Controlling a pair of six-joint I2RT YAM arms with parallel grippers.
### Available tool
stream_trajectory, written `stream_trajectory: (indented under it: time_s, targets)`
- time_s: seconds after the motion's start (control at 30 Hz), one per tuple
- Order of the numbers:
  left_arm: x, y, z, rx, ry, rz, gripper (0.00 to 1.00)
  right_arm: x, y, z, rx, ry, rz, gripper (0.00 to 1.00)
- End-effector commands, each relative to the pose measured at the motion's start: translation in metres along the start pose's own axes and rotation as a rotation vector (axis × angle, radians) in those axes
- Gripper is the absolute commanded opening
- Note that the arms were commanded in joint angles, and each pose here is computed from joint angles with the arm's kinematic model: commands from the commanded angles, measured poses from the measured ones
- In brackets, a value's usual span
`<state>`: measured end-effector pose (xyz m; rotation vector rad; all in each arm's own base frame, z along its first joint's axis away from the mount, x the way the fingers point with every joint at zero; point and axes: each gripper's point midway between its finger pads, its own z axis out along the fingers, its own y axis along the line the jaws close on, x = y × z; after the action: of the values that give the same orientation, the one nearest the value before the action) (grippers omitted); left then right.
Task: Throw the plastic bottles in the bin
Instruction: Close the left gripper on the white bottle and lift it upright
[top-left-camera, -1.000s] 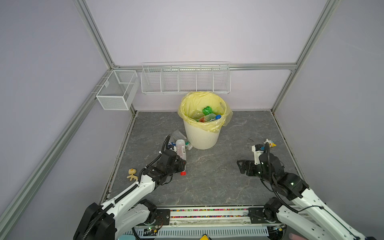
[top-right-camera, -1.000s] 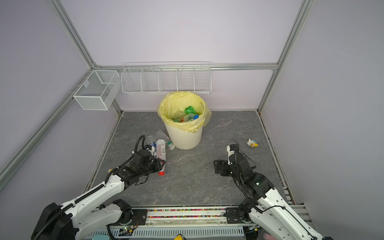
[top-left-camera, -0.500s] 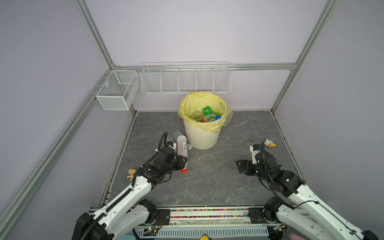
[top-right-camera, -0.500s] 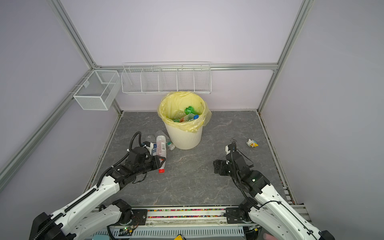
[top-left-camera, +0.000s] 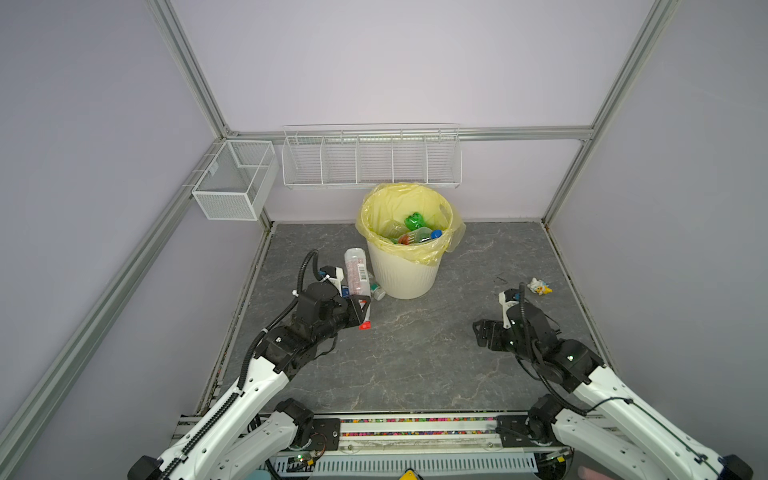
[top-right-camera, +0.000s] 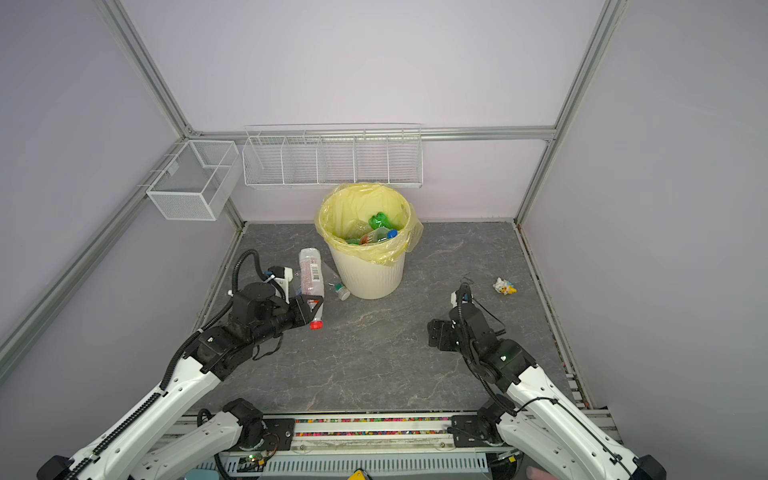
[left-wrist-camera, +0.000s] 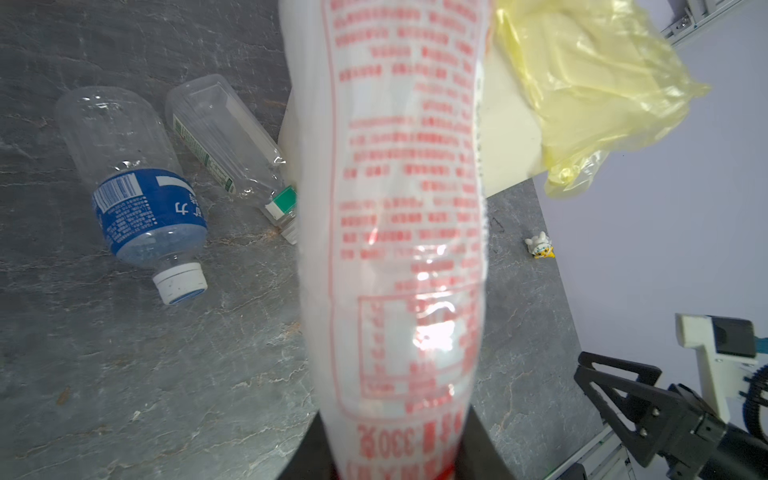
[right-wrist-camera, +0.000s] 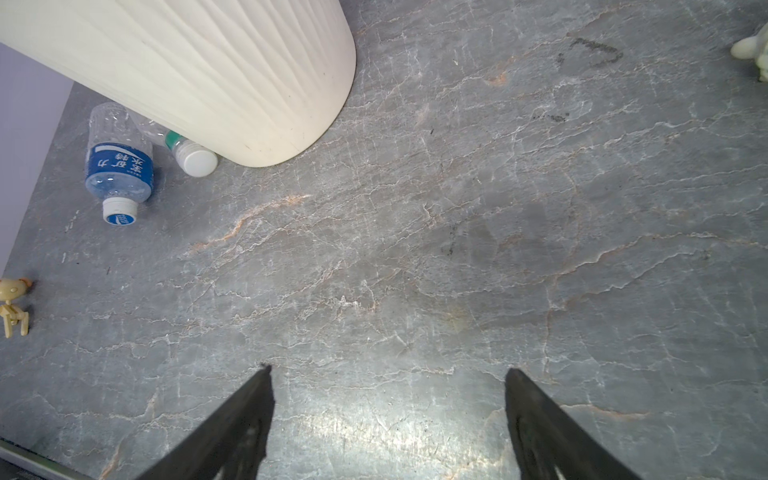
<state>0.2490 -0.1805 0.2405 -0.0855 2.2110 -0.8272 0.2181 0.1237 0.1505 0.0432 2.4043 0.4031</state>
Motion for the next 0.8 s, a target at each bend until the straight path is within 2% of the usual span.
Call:
stream_trajectory:
  time_s: [0.0,0.37,0.63,0.77]
  targets:
    - [-0.010,-0.003,-0.008,-0.024,-0.013,0.005,0.31,-0.013,0.011,0.001,-0.022,-0.026,-0.021,0.88]
    - [-0.029,-0.025,-0.030,0.053,-0.080,-0.035,0.31,-0.009,0.021,0.015,-0.055,0.017,-0.054,0.88]
    - [-0.054,-0.050,-0.055,0.106,-0.123,-0.035,0.31,-0.012,0.021,0.008,-0.055,0.016,-0.067,0.88]
    - [-0.064,-0.058,-0.058,0.104,-0.135,-0.008,0.31,-0.011,0.027,0.004,-0.106,-0.002,-0.032,0.88]
